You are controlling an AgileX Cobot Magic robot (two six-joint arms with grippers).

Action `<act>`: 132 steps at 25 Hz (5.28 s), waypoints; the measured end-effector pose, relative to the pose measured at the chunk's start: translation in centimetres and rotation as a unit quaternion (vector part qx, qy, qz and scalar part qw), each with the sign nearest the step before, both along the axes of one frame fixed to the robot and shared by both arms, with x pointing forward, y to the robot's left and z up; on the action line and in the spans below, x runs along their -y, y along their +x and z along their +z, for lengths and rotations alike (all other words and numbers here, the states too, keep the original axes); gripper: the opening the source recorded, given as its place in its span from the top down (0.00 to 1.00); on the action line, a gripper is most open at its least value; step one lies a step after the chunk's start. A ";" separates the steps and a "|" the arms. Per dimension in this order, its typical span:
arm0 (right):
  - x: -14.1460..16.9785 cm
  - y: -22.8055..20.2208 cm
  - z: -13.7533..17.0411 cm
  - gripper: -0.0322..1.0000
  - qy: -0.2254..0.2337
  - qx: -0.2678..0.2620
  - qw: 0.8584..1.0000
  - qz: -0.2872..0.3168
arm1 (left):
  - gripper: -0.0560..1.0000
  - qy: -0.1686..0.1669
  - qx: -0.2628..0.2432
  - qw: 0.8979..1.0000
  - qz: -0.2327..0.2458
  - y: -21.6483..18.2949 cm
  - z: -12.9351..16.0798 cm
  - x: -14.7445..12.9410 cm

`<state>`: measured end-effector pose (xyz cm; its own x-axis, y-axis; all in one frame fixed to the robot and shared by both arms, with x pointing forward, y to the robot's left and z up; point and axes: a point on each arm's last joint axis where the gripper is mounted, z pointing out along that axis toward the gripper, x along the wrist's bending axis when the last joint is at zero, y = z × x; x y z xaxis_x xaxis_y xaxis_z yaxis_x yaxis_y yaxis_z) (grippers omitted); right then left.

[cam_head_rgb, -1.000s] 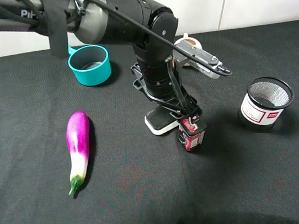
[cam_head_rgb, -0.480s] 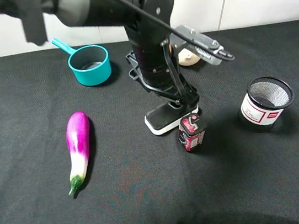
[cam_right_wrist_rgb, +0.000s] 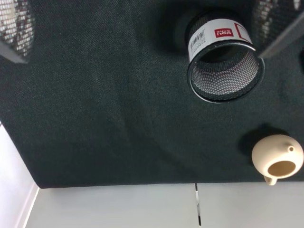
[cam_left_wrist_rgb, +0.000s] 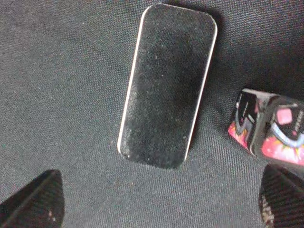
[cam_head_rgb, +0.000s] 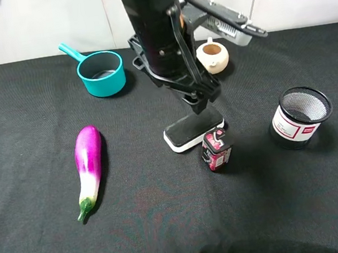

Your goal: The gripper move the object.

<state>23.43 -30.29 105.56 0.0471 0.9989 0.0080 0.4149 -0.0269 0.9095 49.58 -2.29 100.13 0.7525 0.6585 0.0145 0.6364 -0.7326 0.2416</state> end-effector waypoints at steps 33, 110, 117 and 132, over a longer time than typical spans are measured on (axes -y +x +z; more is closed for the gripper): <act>0.0 0.0 0.0 0.30 0.000 0.000 1.000 0.000 | 0.07 -0.054 0.066 0.996 0.003 -4.7 13.3 -6.5; 0.0 0.0 0.0 0.30 0.000 0.000 1.000 0.000 | 0.06 -0.127 0.282 0.892 0.330 -25.7 4.1 -32.6; 0.0 0.0 0.0 0.30 0.000 0.000 1.000 0.000 | 0.06 -0.140 0.323 0.876 0.329 -26.7 3.8 -32.6; 0.0 0.0 0.0 0.30 0.000 0.000 1.000 0.000 | 0.06 -0.140 0.326 0.876 0.326 -26.8 3.8 -32.6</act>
